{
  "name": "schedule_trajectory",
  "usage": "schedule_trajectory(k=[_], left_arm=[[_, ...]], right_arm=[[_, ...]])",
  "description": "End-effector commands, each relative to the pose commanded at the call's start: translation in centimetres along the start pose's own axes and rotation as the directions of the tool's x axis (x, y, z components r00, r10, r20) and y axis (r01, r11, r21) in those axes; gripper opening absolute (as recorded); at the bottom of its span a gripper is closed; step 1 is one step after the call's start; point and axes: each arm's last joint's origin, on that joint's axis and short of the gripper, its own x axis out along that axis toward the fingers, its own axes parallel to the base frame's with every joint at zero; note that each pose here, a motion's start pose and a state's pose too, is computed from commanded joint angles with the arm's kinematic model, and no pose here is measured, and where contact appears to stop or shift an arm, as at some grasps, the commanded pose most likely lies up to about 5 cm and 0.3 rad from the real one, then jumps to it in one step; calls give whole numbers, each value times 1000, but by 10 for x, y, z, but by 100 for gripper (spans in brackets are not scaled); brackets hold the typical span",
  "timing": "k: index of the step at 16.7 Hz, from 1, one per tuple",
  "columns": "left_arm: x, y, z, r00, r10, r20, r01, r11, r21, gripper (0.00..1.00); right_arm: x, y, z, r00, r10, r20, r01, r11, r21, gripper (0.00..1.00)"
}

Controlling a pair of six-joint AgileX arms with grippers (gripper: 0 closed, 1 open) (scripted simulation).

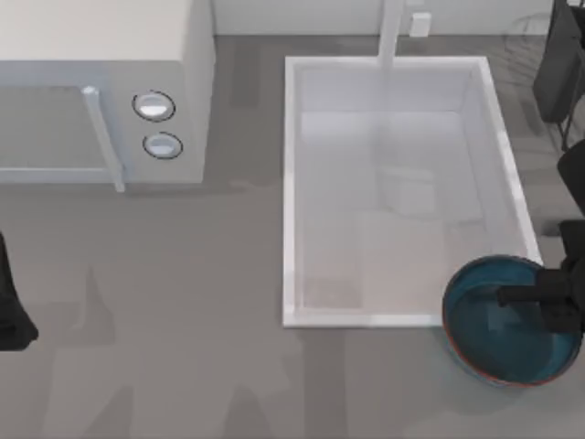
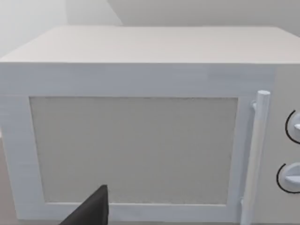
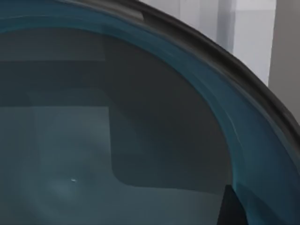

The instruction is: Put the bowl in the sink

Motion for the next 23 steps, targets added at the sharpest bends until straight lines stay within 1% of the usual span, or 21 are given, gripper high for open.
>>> schedule_trajectory(k=[4, 6, 10, 13, 16, 18, 23], left_arm=[[0, 0, 0, 1000, 0, 0, 0, 1000, 0, 100], [0, 0, 0, 1000, 0, 0, 0, 1000, 0, 100], [0, 0, 0, 1000, 0, 0, 0, 1000, 0, 100], [0, 0, 0, 1000, 0, 0, 0, 1000, 0, 100], [0, 0, 0, 1000, 0, 0, 0, 1000, 0, 100], [0, 0, 0, 1000, 0, 0, 0, 1000, 0, 100], [0, 0, 0, 1000, 0, 0, 0, 1000, 0, 100]], right_arm=[[-4, 1, 2, 1000, 1, 2, -1, 1000, -2, 0], [-17, 3, 10, 1000, 1, 6, -1, 1000, -2, 0], [-64, 4, 22, 1000, -6, -16, 6, 1000, 1, 0], [-107, 3, 23, 999, -10, -33, 10, 1000, 0, 0], [-142, 1, 20, 1000, -2, -8, 2, 1000, -1, 0], [-149, 0, 18, 1000, 0, 2, 0, 1000, -1, 0], [-147, 2, 20, 1000, -1, 5, 1, 1000, -7, 0]])
